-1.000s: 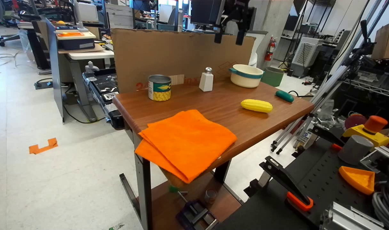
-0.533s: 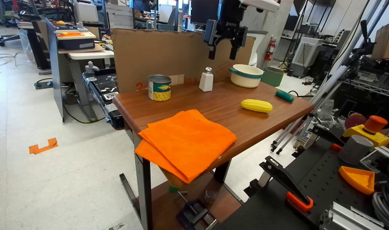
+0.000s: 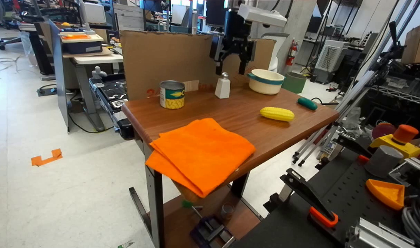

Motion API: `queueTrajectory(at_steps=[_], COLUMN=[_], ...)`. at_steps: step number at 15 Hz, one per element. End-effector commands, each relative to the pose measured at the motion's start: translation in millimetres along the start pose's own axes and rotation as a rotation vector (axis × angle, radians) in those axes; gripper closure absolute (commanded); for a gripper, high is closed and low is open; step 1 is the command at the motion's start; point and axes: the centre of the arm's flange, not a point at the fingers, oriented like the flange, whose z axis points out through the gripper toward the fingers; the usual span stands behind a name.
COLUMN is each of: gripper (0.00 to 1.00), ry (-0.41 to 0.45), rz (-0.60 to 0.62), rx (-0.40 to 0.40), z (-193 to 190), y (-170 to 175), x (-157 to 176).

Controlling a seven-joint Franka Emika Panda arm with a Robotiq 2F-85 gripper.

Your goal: Pick up the salt cellar from the table and put it in the white bowl.

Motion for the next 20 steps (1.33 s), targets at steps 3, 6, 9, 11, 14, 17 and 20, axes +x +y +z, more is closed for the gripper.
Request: queueTrajectory(at_steps=[3,6,9,11,14,17,20], gripper=[0.00,0.32,0.54,0.67,0.82,0.82,0.82], ry=[-0.033,-0.031,-0.016,-0.022,-0.037,-0.042,-0.023], rz=[0.008,0.010,-0.010,-0.007,0.022,0.041,0.101], rx=[-0.021,-0.022,-0.033,-0.033,-0.023,-0.013,-0.023], z=[20,23,19,16,2,-36,-88], y=[-20,-28,-38,-45,-47,-32,6], x=[6,4,3,2,-13,-35,-44])
